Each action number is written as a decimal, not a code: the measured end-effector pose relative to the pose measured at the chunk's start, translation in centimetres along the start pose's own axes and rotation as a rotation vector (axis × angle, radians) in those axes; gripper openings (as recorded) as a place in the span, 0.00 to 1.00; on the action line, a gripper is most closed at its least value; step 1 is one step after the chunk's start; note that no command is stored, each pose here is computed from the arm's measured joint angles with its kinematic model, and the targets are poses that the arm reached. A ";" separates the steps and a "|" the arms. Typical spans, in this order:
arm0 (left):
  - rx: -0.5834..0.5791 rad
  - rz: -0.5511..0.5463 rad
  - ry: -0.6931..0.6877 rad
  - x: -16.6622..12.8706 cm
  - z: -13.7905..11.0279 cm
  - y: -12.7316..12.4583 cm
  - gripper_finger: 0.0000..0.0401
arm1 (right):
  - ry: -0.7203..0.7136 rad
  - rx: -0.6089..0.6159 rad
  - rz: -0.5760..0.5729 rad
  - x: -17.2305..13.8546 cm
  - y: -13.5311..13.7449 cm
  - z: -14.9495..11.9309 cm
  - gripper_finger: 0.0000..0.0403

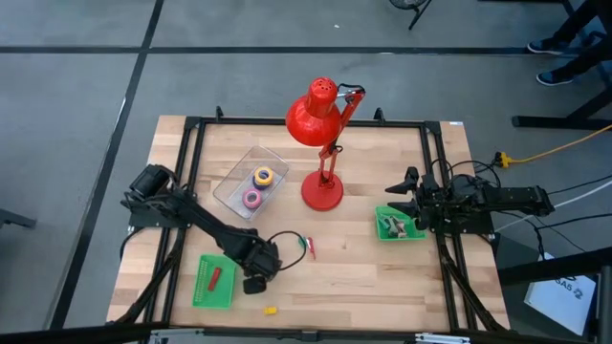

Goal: Pick and place Stapler, Stapler remover, tape
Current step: Put the bottom red stapler into the bottom green basket

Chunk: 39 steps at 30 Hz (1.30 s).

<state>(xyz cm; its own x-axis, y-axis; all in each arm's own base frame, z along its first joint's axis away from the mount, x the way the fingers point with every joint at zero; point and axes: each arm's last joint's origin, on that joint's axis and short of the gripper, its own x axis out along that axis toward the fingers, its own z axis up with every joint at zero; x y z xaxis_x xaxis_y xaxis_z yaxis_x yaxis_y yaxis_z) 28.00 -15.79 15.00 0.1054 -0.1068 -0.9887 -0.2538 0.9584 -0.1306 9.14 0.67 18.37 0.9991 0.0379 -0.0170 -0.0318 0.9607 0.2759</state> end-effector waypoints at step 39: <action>-0.808 -0.017 0.176 -9.2 -9.0 -4.0 0.15 | 0.000 0.000 0.000 0.0 0.0 0.0 0.58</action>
<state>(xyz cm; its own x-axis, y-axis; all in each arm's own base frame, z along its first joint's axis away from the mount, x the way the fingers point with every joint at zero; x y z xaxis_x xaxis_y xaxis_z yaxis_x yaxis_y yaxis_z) 19.37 -21.09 23.91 -0.0199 -0.2235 -0.9745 -0.8738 0.4776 -0.0917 9.14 0.67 18.37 0.9991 0.0384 -0.0170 -0.0322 0.9607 0.2757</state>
